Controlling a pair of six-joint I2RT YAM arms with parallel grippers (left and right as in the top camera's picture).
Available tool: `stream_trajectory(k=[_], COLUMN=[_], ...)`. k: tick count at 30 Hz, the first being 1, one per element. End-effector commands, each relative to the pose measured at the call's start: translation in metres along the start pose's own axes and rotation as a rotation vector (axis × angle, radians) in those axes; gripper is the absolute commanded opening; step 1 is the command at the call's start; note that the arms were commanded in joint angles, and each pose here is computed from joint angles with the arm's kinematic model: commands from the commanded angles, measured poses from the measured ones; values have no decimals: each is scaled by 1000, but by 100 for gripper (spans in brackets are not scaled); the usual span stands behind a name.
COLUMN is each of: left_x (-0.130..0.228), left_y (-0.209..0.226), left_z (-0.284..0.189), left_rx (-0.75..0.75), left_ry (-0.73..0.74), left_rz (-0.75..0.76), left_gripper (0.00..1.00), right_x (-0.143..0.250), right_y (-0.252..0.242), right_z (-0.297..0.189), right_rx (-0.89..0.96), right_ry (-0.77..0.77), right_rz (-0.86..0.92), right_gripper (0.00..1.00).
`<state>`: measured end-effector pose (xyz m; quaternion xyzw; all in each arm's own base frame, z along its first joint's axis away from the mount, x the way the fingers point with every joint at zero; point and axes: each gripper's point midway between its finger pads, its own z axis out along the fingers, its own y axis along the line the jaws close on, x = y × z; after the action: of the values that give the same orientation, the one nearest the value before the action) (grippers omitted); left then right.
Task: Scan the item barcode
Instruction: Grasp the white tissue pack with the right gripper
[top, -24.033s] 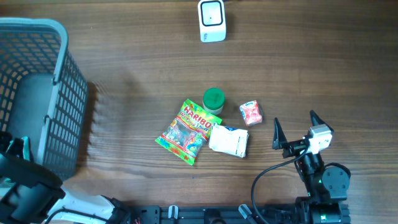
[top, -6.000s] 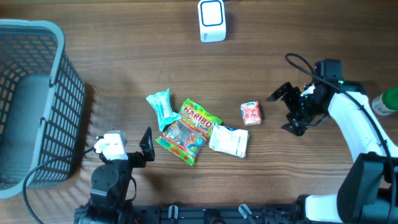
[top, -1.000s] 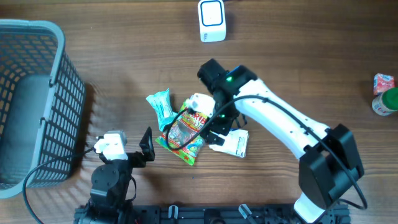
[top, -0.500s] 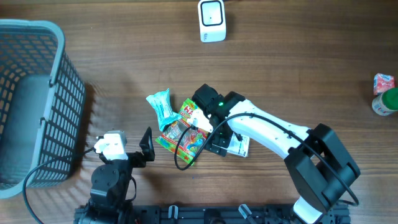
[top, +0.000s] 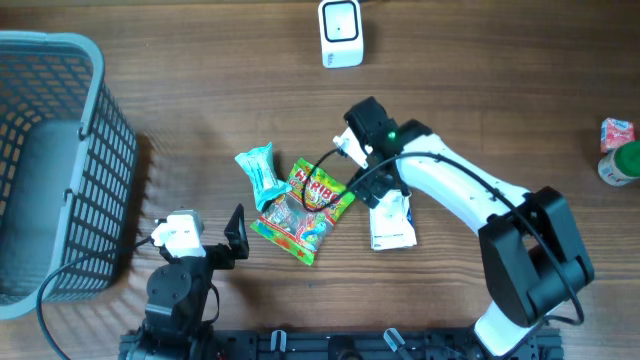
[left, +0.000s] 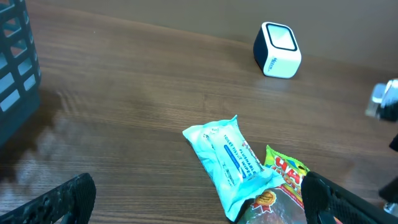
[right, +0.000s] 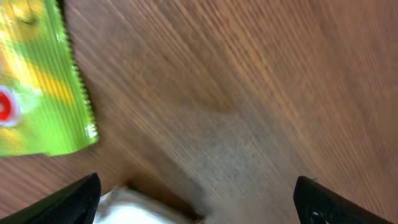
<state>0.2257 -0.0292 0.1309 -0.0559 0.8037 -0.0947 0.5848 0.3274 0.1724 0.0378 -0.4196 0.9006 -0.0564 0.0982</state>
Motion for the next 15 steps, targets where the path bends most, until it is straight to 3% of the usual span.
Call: stream_trajectory(k=[1, 2, 5, 8, 11, 15], left_x=[0, 0, 0, 0, 0, 0], left_y=[0, 0, 0, 0, 0, 0], left_z=[0, 0, 0, 0, 0, 0], left_rx=[2, 2, 2, 2, 2, 2], left_ry=[-3, -3, -3, -3, -3, -3], left_rz=[13, 13, 13, 13, 13, 13], left_gripper=[100, 100, 100, 100, 100, 100], right_x=[-35, -36, -36, 3, 44, 52], right_y=[-3, 8, 29, 21, 28, 29], right_z=[-65, -85, -101, -76, -36, -29], right_rx=[-56, -135, -268, -140, -63, -44], right_ry=[-120, -125, -131, 36, 176, 199], right_rz=[370, 516, 528, 749, 764, 782], right_gripper=[100, 100, 100, 100, 99, 100])
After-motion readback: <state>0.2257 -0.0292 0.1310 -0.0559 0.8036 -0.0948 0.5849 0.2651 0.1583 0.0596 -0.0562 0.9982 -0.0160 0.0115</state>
